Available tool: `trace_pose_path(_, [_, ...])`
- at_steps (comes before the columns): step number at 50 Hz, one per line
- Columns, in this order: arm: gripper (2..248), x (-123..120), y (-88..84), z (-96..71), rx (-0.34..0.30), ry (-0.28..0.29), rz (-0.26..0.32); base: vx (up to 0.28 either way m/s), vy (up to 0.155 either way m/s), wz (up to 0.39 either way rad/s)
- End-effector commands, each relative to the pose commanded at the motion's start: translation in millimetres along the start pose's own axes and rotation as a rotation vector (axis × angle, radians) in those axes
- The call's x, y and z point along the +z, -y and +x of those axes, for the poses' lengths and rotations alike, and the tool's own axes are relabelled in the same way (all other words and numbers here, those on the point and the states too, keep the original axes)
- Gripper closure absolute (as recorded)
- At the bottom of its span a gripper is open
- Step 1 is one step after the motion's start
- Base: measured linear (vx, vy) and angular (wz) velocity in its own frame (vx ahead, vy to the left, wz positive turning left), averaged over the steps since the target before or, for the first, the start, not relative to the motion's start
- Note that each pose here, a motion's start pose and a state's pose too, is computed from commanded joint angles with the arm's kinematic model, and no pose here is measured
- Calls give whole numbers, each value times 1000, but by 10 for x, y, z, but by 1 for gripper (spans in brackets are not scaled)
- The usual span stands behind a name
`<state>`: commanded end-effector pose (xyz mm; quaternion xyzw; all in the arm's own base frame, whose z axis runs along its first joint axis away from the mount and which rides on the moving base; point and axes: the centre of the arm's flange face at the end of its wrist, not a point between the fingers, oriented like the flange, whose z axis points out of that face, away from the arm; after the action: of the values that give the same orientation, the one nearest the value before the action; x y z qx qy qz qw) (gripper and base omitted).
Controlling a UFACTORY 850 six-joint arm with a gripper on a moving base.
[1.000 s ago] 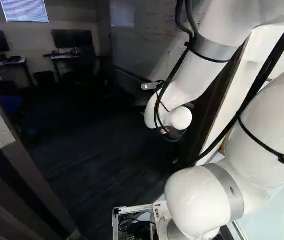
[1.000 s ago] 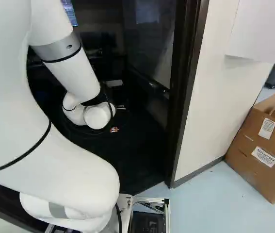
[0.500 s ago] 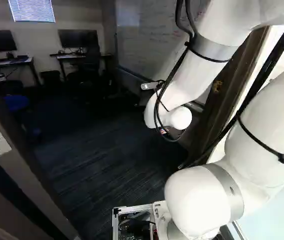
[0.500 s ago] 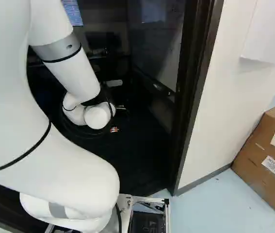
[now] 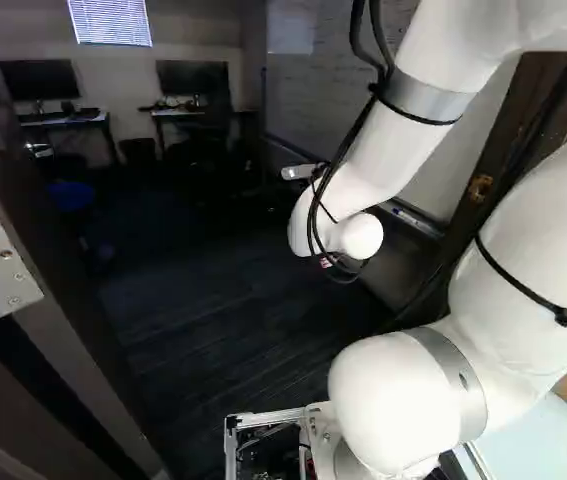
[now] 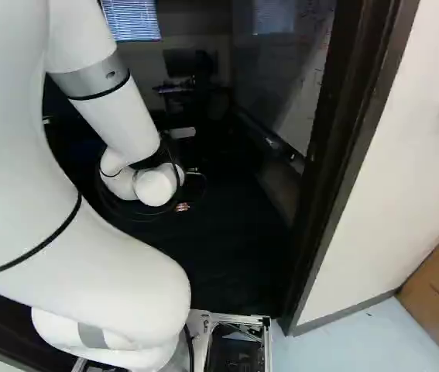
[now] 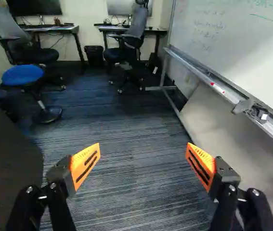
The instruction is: Open the door and move inside
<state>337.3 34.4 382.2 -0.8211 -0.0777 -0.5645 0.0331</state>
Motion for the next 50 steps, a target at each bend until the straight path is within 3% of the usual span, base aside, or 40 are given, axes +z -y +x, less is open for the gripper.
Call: trace_pose_path(50, [3,0,0,0,0,0,0,120,23,322])
